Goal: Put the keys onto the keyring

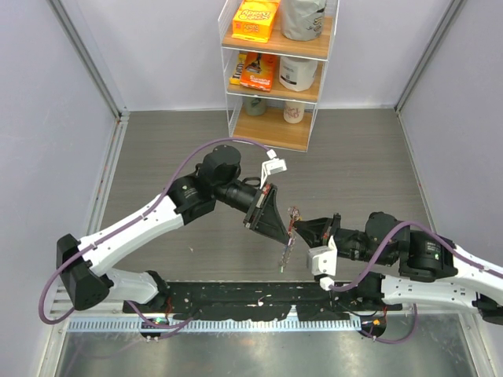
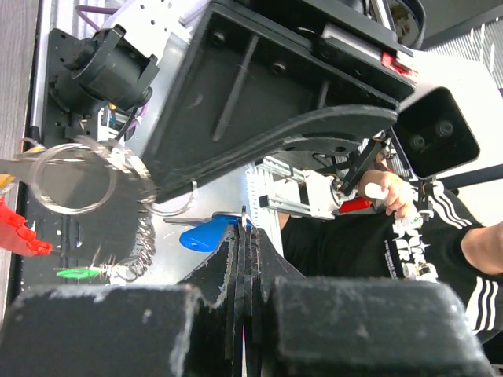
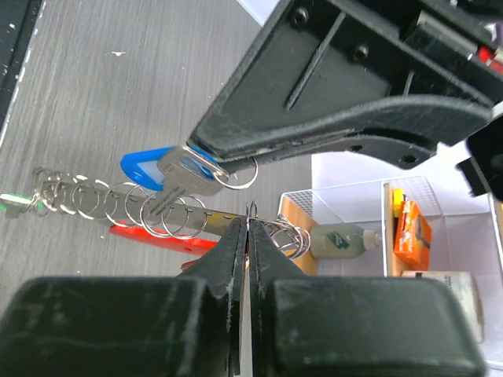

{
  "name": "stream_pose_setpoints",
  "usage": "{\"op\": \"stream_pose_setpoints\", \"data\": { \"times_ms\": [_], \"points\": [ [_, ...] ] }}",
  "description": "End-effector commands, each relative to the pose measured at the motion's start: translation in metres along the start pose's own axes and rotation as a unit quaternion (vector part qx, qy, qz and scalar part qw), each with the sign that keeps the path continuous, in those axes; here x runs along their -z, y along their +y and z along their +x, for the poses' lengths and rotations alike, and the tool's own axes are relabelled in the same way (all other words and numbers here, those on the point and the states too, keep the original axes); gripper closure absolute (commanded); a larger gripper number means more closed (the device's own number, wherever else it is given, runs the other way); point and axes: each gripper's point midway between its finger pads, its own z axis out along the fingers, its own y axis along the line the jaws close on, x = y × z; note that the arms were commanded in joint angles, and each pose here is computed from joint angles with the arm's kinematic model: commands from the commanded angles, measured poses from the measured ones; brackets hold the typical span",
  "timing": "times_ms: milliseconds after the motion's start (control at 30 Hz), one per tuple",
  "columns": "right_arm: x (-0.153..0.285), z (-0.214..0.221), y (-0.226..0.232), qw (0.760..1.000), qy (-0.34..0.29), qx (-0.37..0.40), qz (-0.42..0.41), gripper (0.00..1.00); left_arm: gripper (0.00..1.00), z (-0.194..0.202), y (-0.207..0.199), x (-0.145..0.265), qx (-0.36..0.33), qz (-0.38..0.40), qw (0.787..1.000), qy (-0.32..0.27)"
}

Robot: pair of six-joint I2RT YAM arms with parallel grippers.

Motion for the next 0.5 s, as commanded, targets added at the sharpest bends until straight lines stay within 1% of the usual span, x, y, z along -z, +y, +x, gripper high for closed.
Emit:
{"op": "stream_pose_setpoints", "data": {
  "times_ms": [0,133,467],
  "points": [
    [0.003,-0.009,-0.027,0.997,-0.003,0.042,0.058,0.95,1.00,-0.006,-0.004,0.004,0.010,0.020,1.000,0.000],
    [0.002,-0.012,-0.026,0.997,-0.002,0.056,0.058,0.94,1.00,-0.009,0.000,0.004,0.027,0.023,0.999,0.002],
    [0.005,-0.011,-0.024,0.996,0.002,0.069,0.060,0.94,1.00,-0.016,0.002,0.002,0.040,0.034,0.999,0.002]
  ]
}}
